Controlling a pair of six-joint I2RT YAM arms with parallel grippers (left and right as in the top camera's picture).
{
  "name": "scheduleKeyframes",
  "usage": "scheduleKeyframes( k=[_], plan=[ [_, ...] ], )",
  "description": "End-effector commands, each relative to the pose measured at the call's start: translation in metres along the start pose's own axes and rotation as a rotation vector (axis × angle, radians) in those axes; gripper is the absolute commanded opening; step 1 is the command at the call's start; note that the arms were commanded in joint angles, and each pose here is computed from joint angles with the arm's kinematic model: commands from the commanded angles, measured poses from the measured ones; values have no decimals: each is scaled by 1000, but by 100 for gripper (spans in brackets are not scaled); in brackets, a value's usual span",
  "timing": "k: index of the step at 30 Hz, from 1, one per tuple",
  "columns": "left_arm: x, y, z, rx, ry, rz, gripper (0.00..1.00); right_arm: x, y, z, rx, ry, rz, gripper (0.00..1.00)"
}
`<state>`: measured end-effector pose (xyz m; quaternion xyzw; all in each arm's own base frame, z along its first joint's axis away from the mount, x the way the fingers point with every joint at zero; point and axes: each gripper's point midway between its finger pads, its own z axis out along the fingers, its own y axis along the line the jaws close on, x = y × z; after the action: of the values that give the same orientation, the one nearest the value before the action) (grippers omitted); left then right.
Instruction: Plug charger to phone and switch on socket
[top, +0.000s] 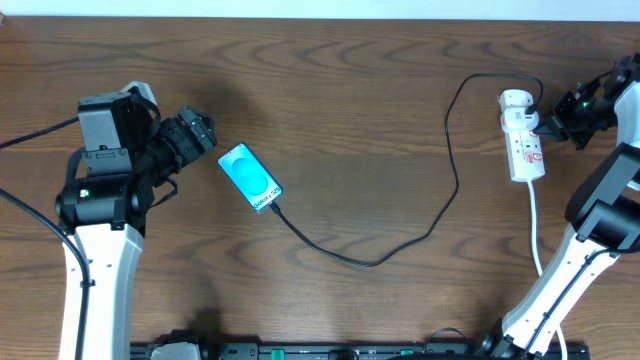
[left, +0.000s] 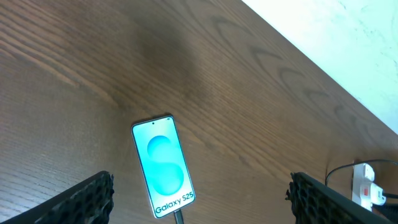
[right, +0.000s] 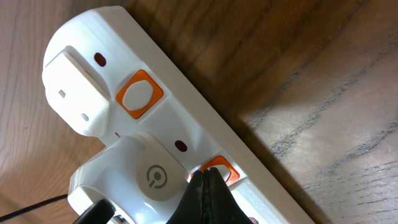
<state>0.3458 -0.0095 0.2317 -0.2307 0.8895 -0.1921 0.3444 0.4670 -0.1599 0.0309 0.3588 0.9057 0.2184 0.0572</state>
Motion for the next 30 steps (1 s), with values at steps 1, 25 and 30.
scheduleKeyframes(
  k=[1,25,30],
  plan=[
    [-1,4,0,-18,-5,5,91,15,65,2,-214,56,-59,1],
    [-1,4,0,-18,-5,6,90,13,61,-8,-274,65,-41,1],
    [-2,7,0,-35,-12,5,91,11,59,-9,-275,63,-35,1]
  ],
)
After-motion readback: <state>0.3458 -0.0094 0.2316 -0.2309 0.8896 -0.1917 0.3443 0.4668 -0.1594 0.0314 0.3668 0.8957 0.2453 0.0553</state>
